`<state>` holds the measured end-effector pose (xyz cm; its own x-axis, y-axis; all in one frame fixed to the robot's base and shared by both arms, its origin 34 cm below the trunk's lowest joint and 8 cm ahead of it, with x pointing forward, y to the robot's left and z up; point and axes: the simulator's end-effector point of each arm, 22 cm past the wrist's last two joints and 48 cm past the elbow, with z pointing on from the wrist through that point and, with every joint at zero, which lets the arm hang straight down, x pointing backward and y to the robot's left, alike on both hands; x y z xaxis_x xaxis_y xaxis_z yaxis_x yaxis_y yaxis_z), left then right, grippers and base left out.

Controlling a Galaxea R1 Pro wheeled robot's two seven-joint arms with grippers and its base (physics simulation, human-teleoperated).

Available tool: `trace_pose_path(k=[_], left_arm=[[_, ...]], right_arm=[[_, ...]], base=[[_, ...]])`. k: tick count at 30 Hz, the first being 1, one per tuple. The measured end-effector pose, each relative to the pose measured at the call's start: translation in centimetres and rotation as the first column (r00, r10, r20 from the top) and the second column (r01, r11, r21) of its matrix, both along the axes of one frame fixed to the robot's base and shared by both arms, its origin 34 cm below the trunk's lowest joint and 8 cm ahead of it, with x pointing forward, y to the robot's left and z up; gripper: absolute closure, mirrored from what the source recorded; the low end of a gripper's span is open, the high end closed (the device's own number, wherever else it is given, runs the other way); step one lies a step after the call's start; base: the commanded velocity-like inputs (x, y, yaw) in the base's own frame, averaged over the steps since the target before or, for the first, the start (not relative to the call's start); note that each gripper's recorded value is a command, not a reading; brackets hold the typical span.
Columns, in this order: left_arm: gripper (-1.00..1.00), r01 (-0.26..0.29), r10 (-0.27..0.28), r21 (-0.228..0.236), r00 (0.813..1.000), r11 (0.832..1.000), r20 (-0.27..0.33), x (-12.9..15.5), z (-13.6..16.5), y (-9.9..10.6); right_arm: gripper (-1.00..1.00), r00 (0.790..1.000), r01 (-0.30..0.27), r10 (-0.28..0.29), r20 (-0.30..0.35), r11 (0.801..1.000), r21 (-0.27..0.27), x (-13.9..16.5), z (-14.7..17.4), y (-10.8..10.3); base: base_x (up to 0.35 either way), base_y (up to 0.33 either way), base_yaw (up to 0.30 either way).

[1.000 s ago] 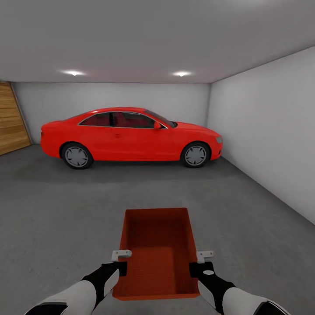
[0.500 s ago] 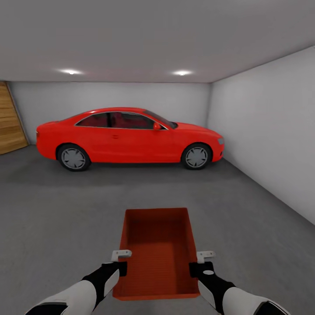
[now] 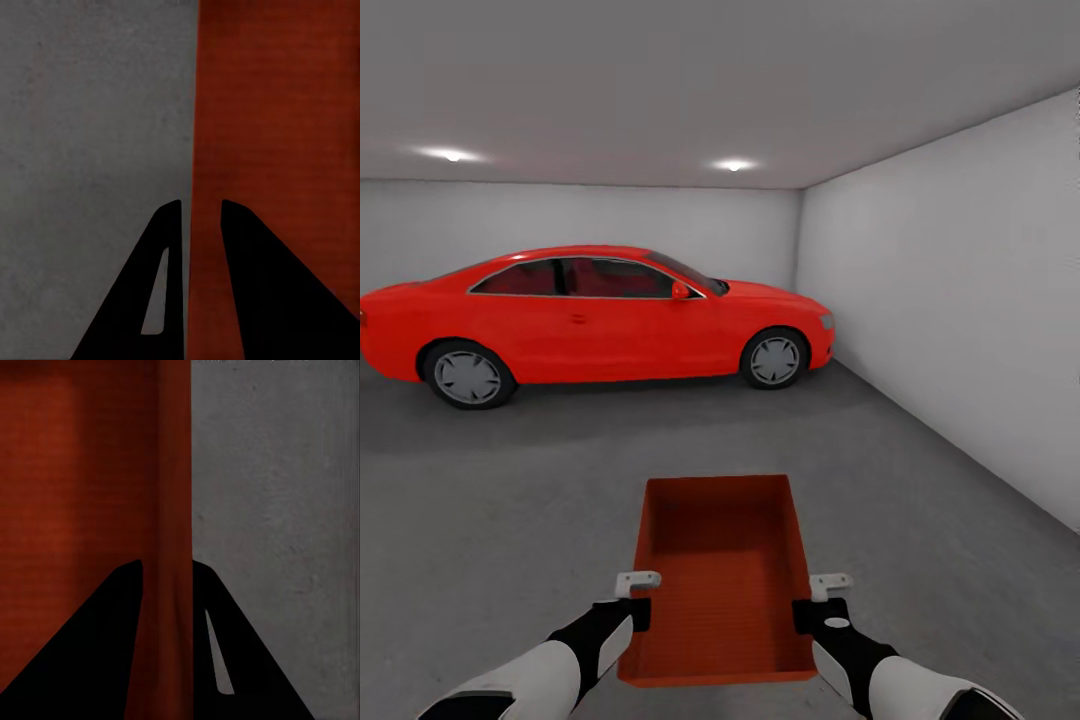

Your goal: Move the two storage containers from the living room to the garage. In the garage, place one container on the floor and stack the other container on top of it (either order is fine).

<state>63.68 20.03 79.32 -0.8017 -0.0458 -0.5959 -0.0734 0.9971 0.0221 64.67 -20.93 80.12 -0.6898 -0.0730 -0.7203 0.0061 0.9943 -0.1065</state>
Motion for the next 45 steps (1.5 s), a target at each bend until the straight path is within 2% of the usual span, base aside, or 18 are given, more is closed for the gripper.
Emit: trace_pose_path(k=[19, 45], left_arm=[[1.0, 0.0, 0.0, 0.001, 1.0, 1.0, -0.001, -0.03, 0.0, -0.08], [1.0, 0.001, -0.001, 0.0, 1.0, 1.0, 0.0, 0.01, 0.01, 0.02]], right_arm=[[1.0, 1.0, 0.0, 0.0, 0.0, 1.0, 0.001, -0.03, -0.04, -0.08], [1.0, 1.0, 0.001, -0.001, 0.0, 1.0, 0.0, -0.02, -0.01, 0.02]], base=[[0.322, 0.0, -0.008], [0.322, 0.0, -0.247]])
